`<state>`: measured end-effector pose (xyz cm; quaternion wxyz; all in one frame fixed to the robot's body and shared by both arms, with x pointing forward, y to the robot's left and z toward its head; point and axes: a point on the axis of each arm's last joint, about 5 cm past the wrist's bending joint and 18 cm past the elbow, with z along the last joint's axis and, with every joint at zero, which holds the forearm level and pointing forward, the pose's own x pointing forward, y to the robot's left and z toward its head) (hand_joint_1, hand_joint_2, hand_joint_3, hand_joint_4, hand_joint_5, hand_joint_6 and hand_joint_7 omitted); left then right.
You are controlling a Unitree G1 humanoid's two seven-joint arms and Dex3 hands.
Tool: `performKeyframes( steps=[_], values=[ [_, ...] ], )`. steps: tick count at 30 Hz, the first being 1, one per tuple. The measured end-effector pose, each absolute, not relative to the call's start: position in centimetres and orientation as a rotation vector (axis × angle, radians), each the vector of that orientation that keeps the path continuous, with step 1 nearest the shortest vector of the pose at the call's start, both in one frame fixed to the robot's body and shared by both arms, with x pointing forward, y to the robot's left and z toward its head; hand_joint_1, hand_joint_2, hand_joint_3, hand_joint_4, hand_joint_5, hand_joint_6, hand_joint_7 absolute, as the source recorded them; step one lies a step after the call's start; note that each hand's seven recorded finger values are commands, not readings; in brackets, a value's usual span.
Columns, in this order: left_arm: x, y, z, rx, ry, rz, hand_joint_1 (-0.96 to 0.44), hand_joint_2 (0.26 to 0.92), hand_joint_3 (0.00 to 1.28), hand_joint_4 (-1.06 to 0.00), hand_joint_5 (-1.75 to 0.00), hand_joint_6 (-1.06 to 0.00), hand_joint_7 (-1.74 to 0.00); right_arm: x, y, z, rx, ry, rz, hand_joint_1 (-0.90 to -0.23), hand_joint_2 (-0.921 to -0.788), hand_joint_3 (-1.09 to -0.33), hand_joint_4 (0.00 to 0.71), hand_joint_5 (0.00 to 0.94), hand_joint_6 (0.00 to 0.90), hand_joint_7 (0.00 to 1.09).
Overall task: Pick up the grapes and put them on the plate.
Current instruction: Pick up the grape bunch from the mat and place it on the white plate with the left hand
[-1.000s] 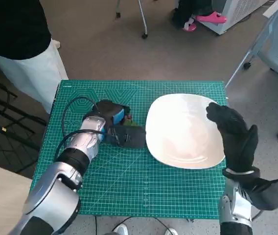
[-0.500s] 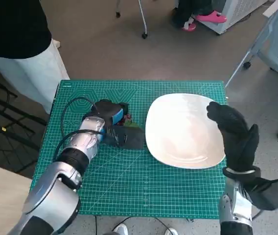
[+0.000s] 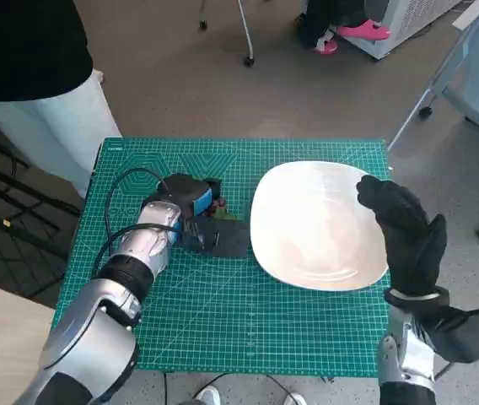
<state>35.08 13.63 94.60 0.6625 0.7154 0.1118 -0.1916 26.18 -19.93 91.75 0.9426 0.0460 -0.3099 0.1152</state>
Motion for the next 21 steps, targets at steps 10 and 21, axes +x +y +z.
performKeyframes(
  steps=[10, 21],
  values=[
    [35.10, 13.66, 94.64, 1.613, 0.254, -0.436, 0.00, 0.921, 0.33, -0.43, -1.54, -0.32, -1.36, 26.18, -19.92, 91.75, 0.095, -0.632, 0.231, -0.603, -0.921, -0.873, 0.451, 0.012, 0.155, 0.47],
    [35.31, 13.95, 95.27, 1.575, 0.242, -0.438, 0.00, 0.921, 0.22, -0.56, -1.36, -0.42, -1.31, 26.18, -19.92, 91.76, 0.095, -0.633, 0.229, -0.604, -0.921, -0.873, 0.455, 0.012, 0.157, 0.47]
  ],
)
